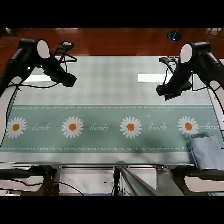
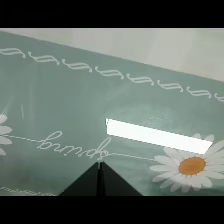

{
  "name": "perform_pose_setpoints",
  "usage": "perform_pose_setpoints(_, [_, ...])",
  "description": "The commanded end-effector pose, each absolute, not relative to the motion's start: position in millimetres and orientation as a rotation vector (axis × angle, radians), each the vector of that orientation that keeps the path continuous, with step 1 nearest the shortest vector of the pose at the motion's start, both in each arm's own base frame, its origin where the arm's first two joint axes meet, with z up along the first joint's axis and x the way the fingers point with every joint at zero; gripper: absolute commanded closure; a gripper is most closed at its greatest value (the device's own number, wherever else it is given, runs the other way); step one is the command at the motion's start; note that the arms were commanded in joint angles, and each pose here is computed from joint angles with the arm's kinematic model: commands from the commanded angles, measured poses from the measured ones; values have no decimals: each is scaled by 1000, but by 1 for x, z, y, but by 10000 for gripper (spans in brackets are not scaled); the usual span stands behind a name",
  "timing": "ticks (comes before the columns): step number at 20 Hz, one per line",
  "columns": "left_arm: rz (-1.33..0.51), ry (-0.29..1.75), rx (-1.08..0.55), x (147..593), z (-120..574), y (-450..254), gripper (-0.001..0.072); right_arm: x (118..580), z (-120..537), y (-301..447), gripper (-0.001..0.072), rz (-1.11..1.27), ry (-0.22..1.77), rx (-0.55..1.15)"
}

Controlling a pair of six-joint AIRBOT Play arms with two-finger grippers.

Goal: Fold the shirts.

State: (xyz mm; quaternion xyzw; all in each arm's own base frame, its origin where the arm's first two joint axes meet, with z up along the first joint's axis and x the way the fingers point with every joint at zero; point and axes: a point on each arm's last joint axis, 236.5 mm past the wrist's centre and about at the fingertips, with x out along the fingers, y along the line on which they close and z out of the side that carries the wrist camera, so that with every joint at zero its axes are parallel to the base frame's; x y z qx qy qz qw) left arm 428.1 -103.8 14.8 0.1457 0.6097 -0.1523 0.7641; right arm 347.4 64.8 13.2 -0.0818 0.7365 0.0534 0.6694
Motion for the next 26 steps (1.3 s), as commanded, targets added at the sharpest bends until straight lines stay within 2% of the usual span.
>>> perform_pose_setpoints(1, [-308, 1317, 355, 429, 15, -105, 330, 345, 14, 65, 620, 120, 1670, -194])
perform_pose_setpoints(6, [-309, 1320, 355, 429, 14, -106, 330, 360, 13, 68, 621, 124, 1604, -189])
perform_pose_setpoints(12, [-309, 1323, 355, 429, 13, -106, 330, 419, 18, 80, 619, 160, 1350, -182])
perform_pose_setpoints(26, [-309, 1323, 355, 429, 13, -106, 330, 424, 19, 82, 620, 162, 1327, -180])
